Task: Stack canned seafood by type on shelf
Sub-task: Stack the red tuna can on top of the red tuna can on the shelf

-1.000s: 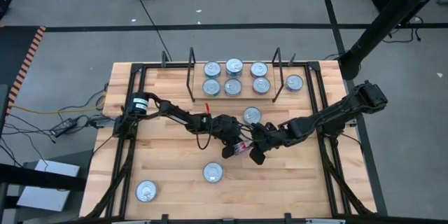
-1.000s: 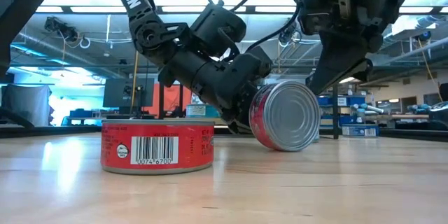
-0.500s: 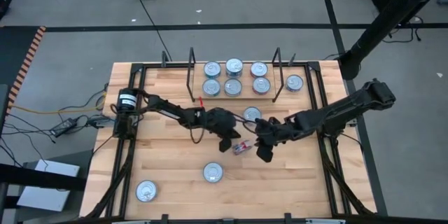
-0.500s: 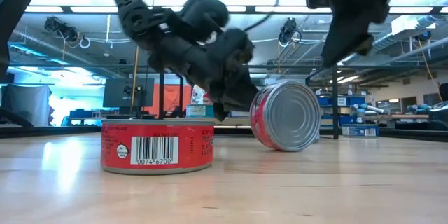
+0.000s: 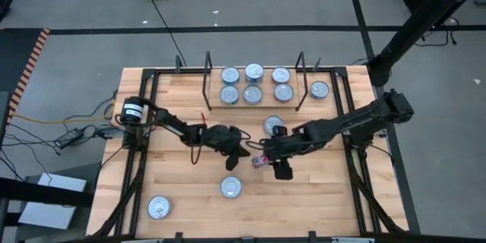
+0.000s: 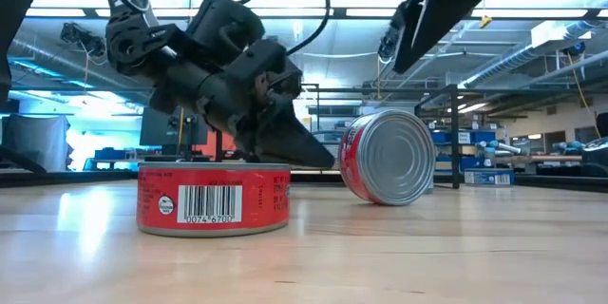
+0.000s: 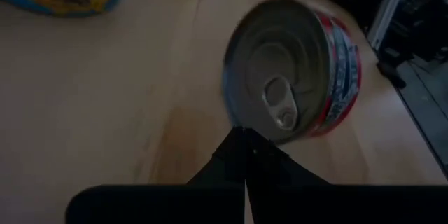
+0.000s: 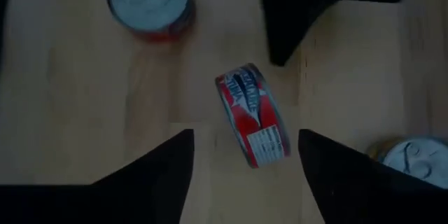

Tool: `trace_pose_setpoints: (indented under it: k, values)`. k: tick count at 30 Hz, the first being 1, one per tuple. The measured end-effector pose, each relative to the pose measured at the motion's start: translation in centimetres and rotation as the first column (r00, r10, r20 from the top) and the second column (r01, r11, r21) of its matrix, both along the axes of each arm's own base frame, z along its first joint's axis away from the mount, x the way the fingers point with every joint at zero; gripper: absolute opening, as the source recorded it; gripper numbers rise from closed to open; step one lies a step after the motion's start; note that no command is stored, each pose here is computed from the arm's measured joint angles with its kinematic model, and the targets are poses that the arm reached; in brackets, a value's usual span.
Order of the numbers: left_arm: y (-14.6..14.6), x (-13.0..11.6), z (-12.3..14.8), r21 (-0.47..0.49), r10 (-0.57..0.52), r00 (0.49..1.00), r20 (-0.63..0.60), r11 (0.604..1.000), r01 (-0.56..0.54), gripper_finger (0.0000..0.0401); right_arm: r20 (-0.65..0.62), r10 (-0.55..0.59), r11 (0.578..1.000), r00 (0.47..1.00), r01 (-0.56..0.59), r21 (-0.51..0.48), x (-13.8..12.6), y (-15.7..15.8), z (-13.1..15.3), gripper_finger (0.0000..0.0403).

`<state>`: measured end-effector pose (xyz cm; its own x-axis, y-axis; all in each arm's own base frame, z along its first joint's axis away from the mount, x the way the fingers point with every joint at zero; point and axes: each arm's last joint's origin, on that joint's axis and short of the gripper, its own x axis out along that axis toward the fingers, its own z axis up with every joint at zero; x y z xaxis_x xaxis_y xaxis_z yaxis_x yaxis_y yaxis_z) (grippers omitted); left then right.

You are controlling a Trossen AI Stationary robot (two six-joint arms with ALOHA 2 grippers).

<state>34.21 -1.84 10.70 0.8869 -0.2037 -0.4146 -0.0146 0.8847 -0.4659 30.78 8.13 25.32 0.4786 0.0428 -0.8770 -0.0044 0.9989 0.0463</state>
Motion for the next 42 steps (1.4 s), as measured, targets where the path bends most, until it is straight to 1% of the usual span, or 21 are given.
trace_pose_setpoints:
  k: [4,7,10,17,23,26,28,34,38,42]
  values:
    - [0.1,-0.7,1.1,0.000,0.015,0.999,0.039,1.000,-0.016,0.0001,-0.050,0.058,0.997,0.997,-0.061,-0.050,1.4,-0.3,-0.5,0.0273]
    - [0.1,-1.5,2.3,0.020,0.029,0.997,0.076,0.999,-0.031,0.0001,-0.077,0.088,0.996,0.993,-0.090,-0.026,2.3,-0.6,-1.0,0.0273]
    - [0.3,-2.4,2.9,0.037,0.071,0.993,0.091,0.997,-0.074,0.0001,-0.112,0.099,0.995,0.989,-0.099,0.004,2.9,-0.9,-2.1,0.0269]
    - [0.5,-4.2,2.3,0.064,0.084,0.995,0.059,0.994,-0.088,0.0001,-0.166,0.125,0.992,0.978,-0.126,0.002,3.8,-0.9,-4.2,0.0262]
    - [0.5,-4.9,1.5,0.049,0.093,0.995,0.022,0.994,-0.094,0.0001,-0.201,0.145,0.989,0.969,-0.150,-0.009,4.4,-0.8,-5.7,0.0253]
    - [0.5,-4.9,1.5,0.037,0.098,0.995,0.022,0.994,-0.099,0.0001,-0.199,0.150,0.988,0.968,-0.155,-0.011,4.4,-0.8,-5.7,0.0240]
    - [0.5,-4.9,1.5,0.027,0.103,0.995,0.019,0.994,-0.103,0.0001,-0.196,0.152,0.987,0.969,-0.158,-0.013,4.3,-0.8,-5.6,0.0223]
    - [0.5,-4.9,1.6,0.022,0.104,0.994,0.029,0.994,-0.105,0.0001,-0.176,0.172,0.984,0.969,-0.177,-0.017,4.0,-1.0,-4.7,0.0146]
    - [0.5,-4.8,1.7,0.021,0.104,0.994,0.041,0.994,-0.105,0.0001,-0.150,0.172,0.984,0.974,-0.178,-0.028,3.7,-1.3,-3.7,0.0147]
    - [0.5,-4.8,1.8,0.025,0.117,0.992,0.052,0.993,-0.118,0.0001,-0.128,0.119,0.989,0.985,-0.130,-0.077,2.9,-2.6,-1.9,0.0147]
